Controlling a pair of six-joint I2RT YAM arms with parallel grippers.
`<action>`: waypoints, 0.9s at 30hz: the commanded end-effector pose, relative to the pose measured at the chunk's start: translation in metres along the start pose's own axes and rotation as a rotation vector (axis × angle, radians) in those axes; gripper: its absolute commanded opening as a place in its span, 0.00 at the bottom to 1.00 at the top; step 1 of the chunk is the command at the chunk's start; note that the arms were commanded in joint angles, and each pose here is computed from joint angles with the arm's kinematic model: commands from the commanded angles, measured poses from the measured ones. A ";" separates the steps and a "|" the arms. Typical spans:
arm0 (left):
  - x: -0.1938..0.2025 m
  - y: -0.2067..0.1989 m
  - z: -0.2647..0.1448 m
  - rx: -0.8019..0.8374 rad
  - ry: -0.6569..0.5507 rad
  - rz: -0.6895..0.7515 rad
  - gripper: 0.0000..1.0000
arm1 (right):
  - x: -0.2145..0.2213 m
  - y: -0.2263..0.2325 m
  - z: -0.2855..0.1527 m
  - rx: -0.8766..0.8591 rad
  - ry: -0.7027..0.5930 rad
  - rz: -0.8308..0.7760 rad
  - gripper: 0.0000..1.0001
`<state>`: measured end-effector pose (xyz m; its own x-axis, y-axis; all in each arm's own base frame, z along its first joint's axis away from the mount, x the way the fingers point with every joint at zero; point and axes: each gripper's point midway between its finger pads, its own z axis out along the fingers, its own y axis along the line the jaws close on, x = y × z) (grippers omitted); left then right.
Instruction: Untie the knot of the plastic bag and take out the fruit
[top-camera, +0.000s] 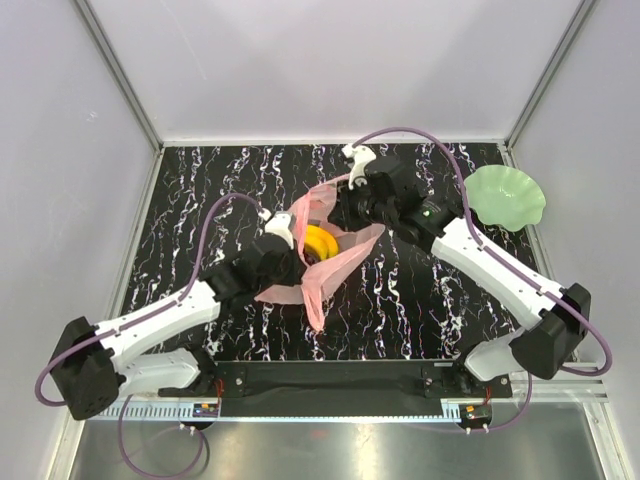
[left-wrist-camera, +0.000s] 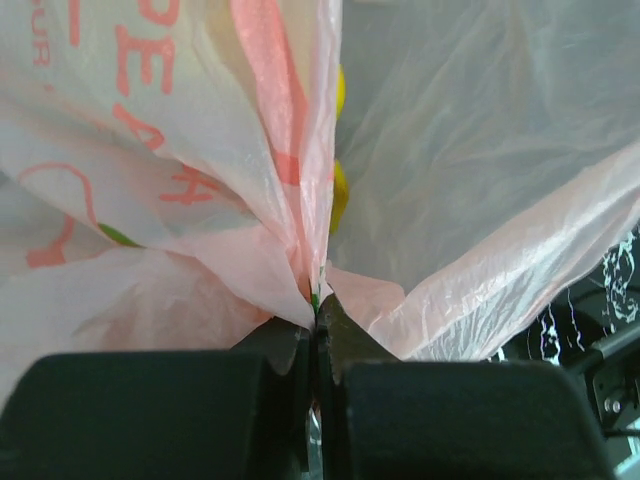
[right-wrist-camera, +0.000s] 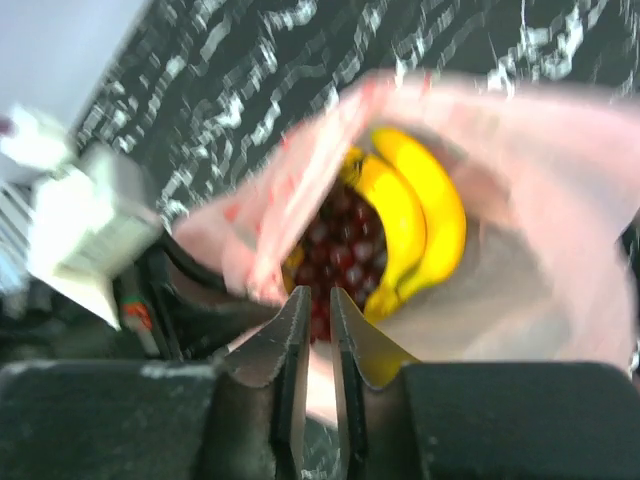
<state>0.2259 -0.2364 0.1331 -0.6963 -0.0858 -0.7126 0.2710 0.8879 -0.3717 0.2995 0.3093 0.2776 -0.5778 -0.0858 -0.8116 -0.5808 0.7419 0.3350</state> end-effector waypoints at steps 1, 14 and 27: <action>-0.055 -0.019 0.002 0.030 -0.155 0.049 0.00 | 0.015 -0.016 -0.012 0.088 0.021 -0.002 0.23; -0.152 -0.107 0.056 0.215 -0.222 0.179 0.00 | -0.025 -0.048 -0.081 0.321 -0.209 0.039 0.30; -0.060 -0.089 0.058 0.316 -0.015 0.097 0.00 | -0.010 -0.054 -0.083 0.340 -0.159 0.011 0.44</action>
<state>0.3074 -0.3360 0.1525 -0.6510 0.0501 -0.7574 0.4983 0.7809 -0.3766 0.2831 0.2112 0.3120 -0.4723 0.0167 -0.8813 -0.3368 0.9205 0.1980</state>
